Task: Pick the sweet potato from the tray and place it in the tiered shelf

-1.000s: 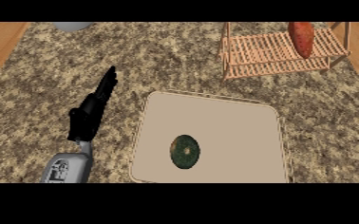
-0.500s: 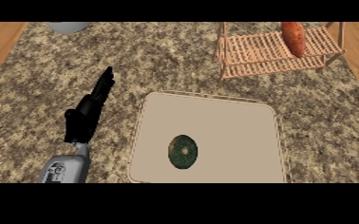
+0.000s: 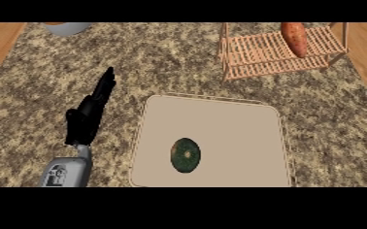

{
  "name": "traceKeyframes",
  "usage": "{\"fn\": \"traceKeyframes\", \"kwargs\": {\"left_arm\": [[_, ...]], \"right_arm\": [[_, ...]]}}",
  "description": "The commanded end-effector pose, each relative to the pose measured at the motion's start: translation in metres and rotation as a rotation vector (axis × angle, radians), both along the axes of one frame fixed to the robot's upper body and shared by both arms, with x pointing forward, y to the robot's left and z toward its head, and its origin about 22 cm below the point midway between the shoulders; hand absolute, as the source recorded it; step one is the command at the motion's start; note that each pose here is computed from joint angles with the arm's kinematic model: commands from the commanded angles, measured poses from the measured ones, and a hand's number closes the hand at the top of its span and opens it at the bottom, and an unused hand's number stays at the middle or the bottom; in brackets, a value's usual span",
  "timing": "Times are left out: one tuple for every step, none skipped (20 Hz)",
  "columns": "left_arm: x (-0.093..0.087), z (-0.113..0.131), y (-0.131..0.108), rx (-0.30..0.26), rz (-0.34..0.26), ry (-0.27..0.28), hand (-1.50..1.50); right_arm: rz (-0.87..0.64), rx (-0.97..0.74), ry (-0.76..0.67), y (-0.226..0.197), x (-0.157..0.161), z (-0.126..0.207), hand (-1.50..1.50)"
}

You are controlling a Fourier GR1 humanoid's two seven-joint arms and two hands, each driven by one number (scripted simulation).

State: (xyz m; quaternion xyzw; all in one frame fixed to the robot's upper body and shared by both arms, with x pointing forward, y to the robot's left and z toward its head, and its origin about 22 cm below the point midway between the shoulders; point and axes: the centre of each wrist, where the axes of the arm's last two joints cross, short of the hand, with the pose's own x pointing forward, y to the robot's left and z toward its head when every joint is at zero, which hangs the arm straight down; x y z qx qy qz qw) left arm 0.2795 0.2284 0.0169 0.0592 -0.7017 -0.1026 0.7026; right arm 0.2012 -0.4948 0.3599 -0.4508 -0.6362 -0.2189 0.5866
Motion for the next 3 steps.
{"fn": "traceKeyframes", "kwargs": {"left_arm": [[-0.011,-0.014,-0.003,0.008,0.001,-0.006,0.00],[-0.001,-0.012,-0.008,0.010,-0.013,-0.008,0.00],[-0.008,0.000,0.003,0.015,0.007,-0.014,0.00]], "right_arm": [[0.044,0.012,-0.003,-0.038,-0.053,0.000,-1.50],[0.045,-0.010,0.019,-0.044,-0.057,-0.021,-1.50],[0.032,0.008,0.027,-0.053,-0.068,-0.015,-1.50]]}}
